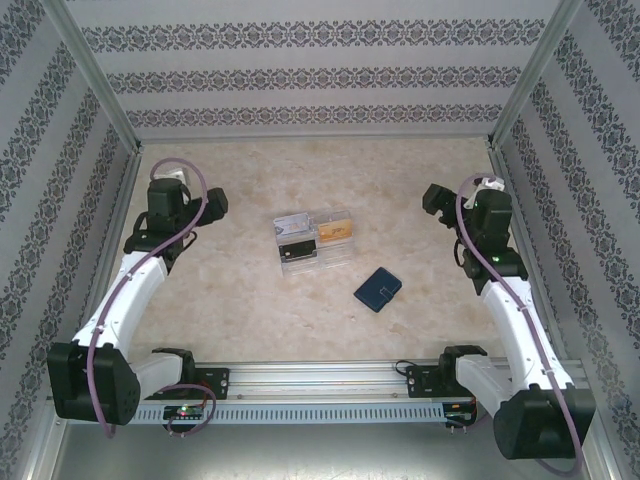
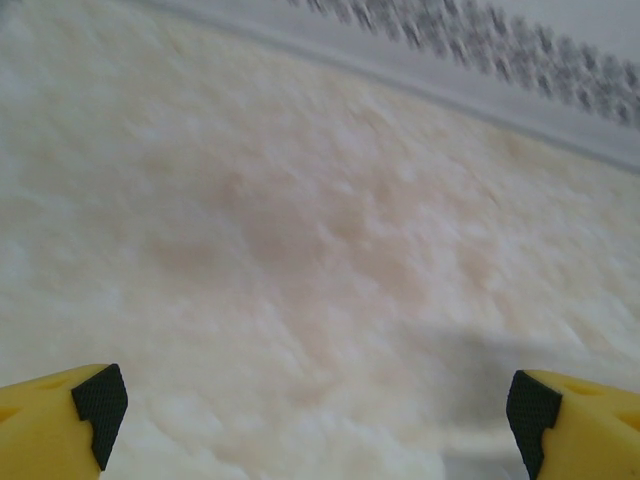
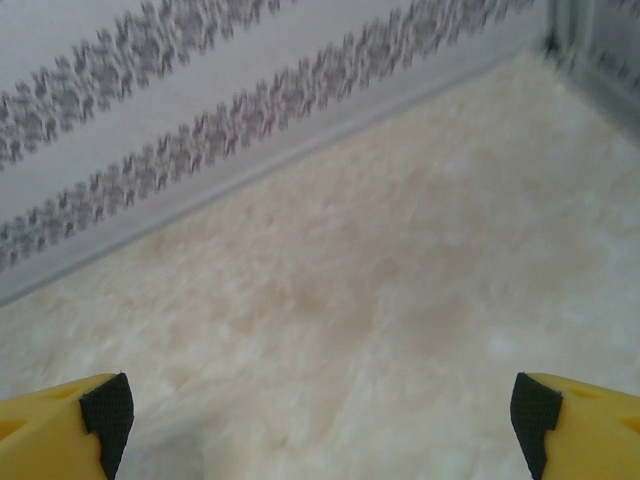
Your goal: Take the credit cards out of the card holder
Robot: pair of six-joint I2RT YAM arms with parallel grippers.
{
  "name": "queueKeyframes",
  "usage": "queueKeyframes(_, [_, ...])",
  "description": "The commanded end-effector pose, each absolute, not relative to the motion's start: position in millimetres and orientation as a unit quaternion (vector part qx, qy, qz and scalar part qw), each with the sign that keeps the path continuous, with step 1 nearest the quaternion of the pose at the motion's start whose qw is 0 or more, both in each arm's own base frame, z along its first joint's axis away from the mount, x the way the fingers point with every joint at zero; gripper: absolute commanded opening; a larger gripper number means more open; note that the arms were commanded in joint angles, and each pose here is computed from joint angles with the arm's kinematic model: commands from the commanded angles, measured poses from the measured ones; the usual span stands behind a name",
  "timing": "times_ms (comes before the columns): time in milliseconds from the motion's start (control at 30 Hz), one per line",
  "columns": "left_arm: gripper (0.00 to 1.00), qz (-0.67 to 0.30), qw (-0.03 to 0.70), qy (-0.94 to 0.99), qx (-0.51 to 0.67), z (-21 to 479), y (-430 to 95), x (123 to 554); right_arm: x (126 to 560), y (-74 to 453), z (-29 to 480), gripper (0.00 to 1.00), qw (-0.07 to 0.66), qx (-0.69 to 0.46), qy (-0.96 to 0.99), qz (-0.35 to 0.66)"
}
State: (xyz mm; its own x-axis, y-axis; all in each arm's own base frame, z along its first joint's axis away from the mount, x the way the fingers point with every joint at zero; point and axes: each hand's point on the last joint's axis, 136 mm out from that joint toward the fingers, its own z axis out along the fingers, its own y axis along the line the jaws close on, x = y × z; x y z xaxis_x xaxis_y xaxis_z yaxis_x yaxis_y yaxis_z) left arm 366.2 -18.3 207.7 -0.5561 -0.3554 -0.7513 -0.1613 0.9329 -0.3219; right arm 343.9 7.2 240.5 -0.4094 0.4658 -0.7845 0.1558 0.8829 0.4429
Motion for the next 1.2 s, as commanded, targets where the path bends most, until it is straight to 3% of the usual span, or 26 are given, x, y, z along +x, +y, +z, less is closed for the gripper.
queueKeyframes(0, [1.00, -0.209, 0.334, 0.905, -0.162, 178, -54, 333, 334, 37, 221, 0.98, 0.415, 0.194, 0.861, 0.222])
queueKeyframes(200, [1.00, -0.231, 0.271, 0.921, -0.155, 151, -78, 310, 326, 88, 191, 0.91, 0.327, 0.135, 0.902, 0.246])
queueKeyframes(367, [0.93, -0.234, 0.218, 0.938, -0.131, 124, -106, 292, 317, 131, 152, 0.82, 0.257, 0.098, 0.929, 0.248])
queueKeyframes(500, [0.80, -0.270, 0.192, 0.936, -0.118, 106, -136, 287, 317, 165, 131, 0.71, 0.224, 0.071, 0.935, 0.265])
queueKeyframes(767, [0.48, -0.264, 0.171, 0.942, -0.113, 76, -166, 297, 330, 191, 90, 0.38, 0.171, 0.060, 0.948, 0.263])
queueKeyframes(1167, [0.22, -0.280, 0.144, 0.941, -0.125, 48, -189, 301, 337, 176, 48, 0.27, 0.148, 0.086, 0.965, 0.197])
